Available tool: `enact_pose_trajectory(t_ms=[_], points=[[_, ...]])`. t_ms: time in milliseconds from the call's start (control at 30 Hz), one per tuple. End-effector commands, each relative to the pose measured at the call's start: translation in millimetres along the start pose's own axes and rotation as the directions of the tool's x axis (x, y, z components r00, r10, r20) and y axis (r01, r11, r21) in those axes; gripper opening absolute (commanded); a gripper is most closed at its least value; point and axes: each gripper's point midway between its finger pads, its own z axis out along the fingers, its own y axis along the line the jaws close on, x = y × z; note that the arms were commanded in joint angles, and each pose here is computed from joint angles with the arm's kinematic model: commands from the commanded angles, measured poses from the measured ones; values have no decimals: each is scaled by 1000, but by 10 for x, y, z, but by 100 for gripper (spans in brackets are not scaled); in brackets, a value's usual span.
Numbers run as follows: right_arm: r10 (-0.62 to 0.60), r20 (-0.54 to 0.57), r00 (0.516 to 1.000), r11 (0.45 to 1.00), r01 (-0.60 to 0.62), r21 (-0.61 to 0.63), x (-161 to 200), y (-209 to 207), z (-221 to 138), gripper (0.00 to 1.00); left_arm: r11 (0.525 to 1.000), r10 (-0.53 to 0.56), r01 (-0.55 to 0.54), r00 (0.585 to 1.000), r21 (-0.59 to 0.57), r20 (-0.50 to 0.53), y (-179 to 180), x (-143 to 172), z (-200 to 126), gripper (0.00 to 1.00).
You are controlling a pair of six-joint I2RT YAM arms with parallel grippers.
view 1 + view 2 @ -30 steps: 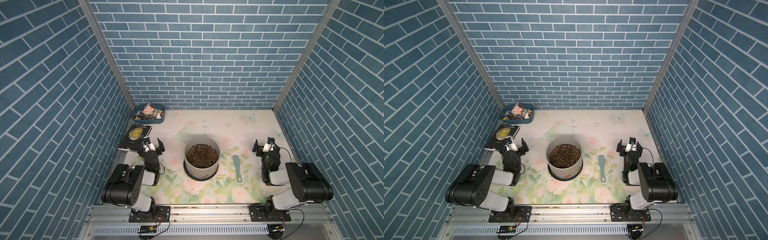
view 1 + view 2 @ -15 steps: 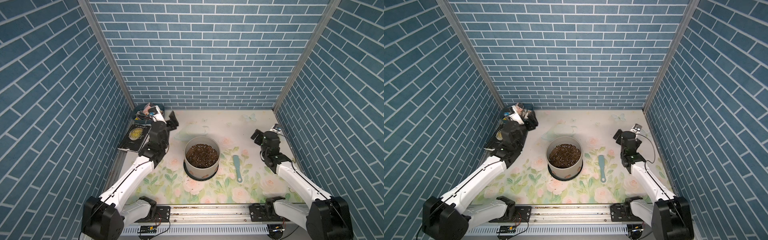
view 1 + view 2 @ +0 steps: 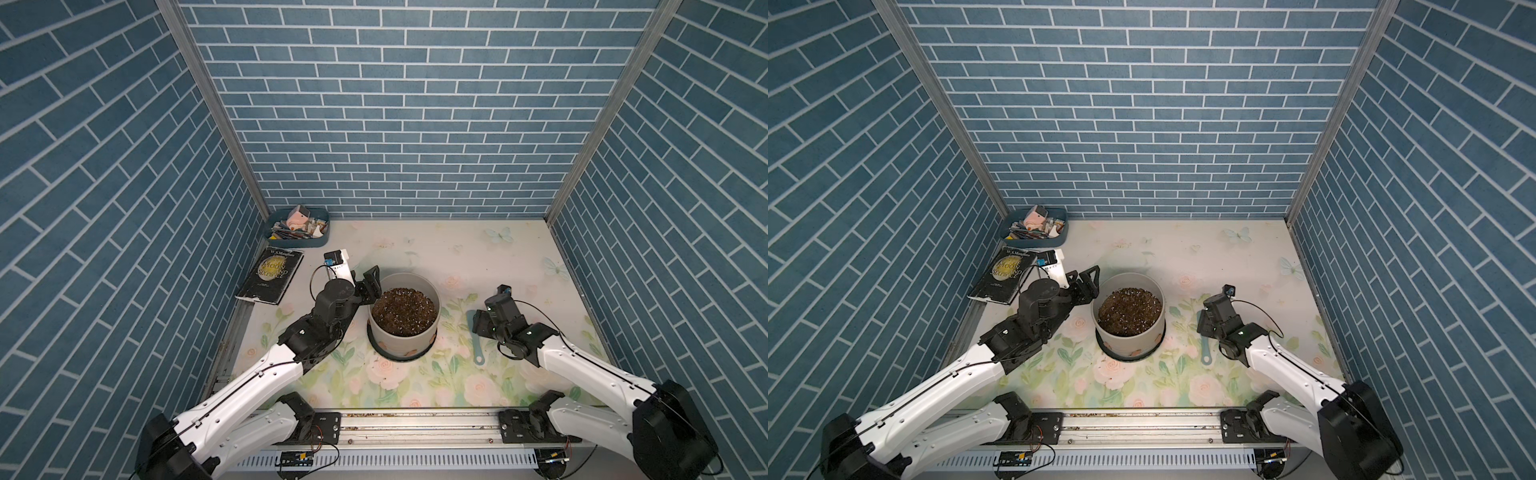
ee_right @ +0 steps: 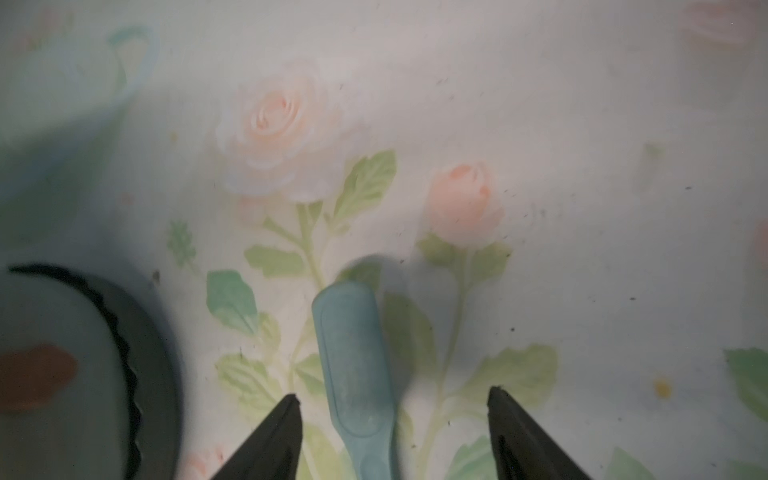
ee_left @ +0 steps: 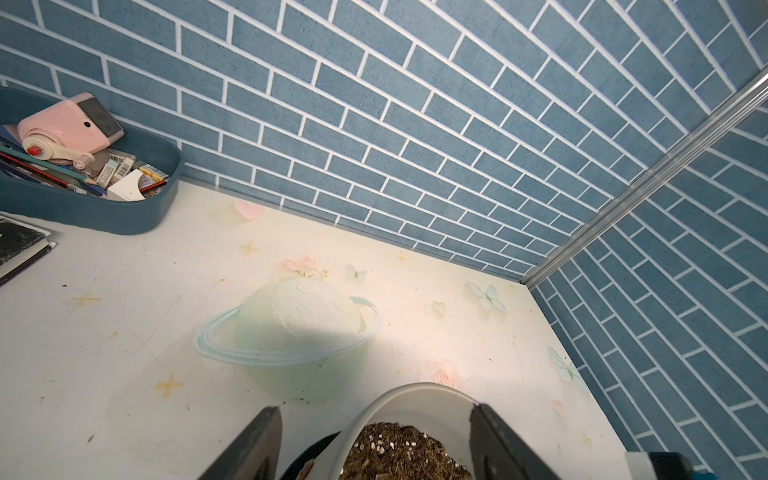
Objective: Scrub the dried mud off the ceramic pot
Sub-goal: Pick up the brush from the center of the board.
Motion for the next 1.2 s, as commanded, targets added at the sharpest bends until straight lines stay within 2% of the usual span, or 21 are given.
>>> enact_pose_trajectory(t_ms=[0, 100, 233, 500, 533, 667, 733, 867, 900, 1000, 1067, 1100, 1167], points=[[-16, -79, 997, 999, 19, 42, 263, -25, 30, 66, 1000, -7, 7, 1000, 30, -16, -96, -32, -17, 76], [-22, -98, 995, 995, 32, 96, 358, -110, 56, 66, 999, -12, 12, 1000, 48, -17, -119, -29, -27, 75], [-51, -143, 988, 995, 63, 83, 485, -73, 120, 64, 998, -11, 13, 1000, 56, -23, -122, -1, -27, 76], [-53, -182, 982, 995, 68, 77, 622, -79, 253, 49, 997, -27, 28, 999, 72, -24, -152, -12, -42, 76], [-55, -179, 982, 995, 69, 75, 616, -78, 248, 46, 997, -25, 27, 999, 72, -22, -155, -22, -44, 76], [-59, -173, 983, 995, 73, 74, 617, -96, 221, 21, 996, -23, 25, 1000, 83, -18, -188, -49, -43, 78], [-58, -167, 984, 995, 71, 75, 603, -107, 194, 16, 996, -24, 26, 1000, 90, -18, -210, -57, -38, 79], [-71, -123, 990, 995, 79, 63, 457, -63, 96, 0, 994, -24, 26, 999, 109, -23, -263, -71, -28, 80], [-78, -108, 991, 995, 84, 49, 398, -21, 60, 0, 992, -23, 26, 999, 122, -24, -292, -79, -32, 81], [-99, -35, 995, 994, 97, -50, 97, 253, -116, 0, 982, -13, 17, 1000, 186, -25, -430, -128, -63, 84], [-119, 30, 992, 974, 122, -191, -168, 587, -334, 0, 960, -6, 13, 1000, 280, -28, -611, -163, -119, 86], [-119, 83, 989, 951, 138, -276, -347, 787, -488, 0, 942, -4, 14, 1000, 335, -30, -710, -175, -160, 89], [-119, 177, 977, 870, 188, -455, -658, 1197, -888, 0, 897, 4, 12, 999, 442, -34, -904, -189, -242, 94]])
